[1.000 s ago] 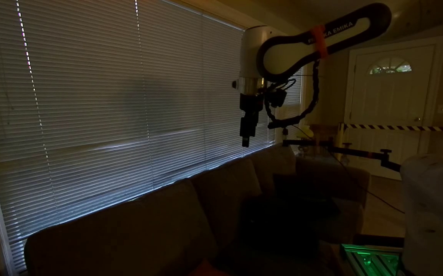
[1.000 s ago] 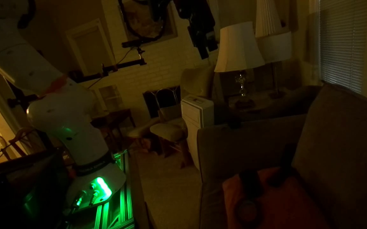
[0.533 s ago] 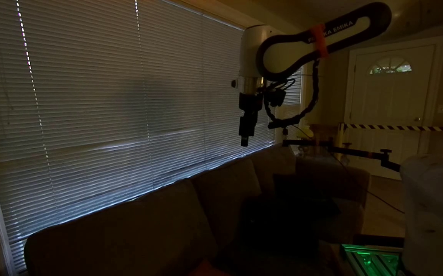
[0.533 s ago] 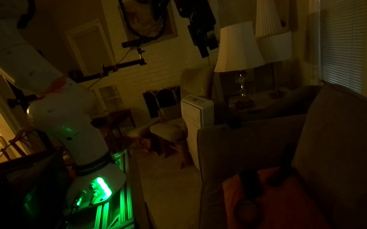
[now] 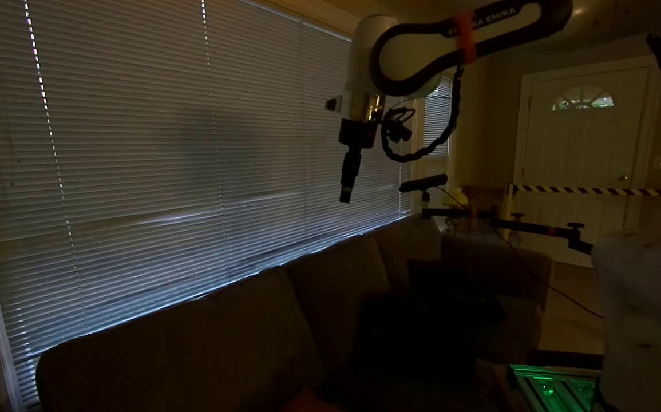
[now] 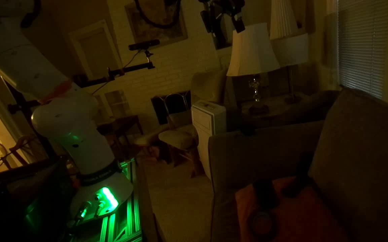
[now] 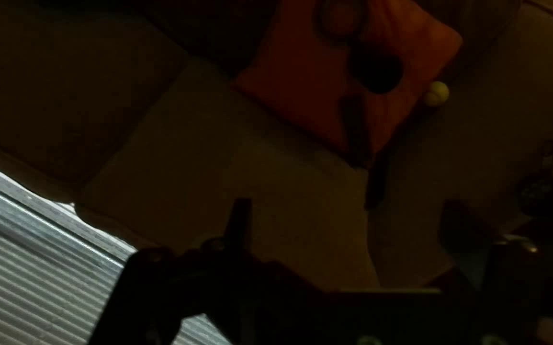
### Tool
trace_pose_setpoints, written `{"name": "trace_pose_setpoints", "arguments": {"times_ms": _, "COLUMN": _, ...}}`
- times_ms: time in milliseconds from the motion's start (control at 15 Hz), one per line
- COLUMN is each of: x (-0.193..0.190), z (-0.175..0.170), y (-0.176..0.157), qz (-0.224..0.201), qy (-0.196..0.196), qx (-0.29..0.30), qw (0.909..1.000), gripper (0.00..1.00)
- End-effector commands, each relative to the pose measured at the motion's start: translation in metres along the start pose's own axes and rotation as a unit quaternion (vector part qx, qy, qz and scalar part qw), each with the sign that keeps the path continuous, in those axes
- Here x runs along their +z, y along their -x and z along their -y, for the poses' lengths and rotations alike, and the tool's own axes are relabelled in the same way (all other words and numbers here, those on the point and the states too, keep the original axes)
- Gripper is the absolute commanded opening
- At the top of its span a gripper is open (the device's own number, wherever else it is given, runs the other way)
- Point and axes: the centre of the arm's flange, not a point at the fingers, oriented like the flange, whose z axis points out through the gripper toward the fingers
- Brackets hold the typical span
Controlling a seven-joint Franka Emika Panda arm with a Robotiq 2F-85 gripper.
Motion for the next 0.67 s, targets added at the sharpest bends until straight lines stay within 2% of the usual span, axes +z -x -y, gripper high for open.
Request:
{"name": "trace_pose_setpoints", "arguments": {"times_ms": 0, "x": -0.004, "z": 0.001, "y": -0.033, "qz": -0.012, "qy": -0.049, "qx": -0.08, "qw": 0.9955, "gripper": 1.0}}
{"name": "trace_pose_setpoints", "arguments": {"times_ms": 133, "x": -0.004, "z": 0.007, "y": -0.05, "qz": -0.023, "qy": -0.076, "qx": -0.124, "qw": 0.9891, "gripper": 1.0}}
{"name": "trace_pose_setpoints", "arguments": {"times_ms": 333, "x": -0.004, "z": 0.016, "y": -0.073, "qz": -0.038, "qy": -0.133, "qx": -0.177, "qw": 0.9744, "gripper": 1.0}}
{"name": "trace_pose_setpoints", "arguments": {"times_ms": 600, "x": 0.012, "z": 0.028, "y": -0.105, "qz": -0.028, "qy": -0.197, "qx": -0.216, "qw": 0.956, "gripper": 1.0}}
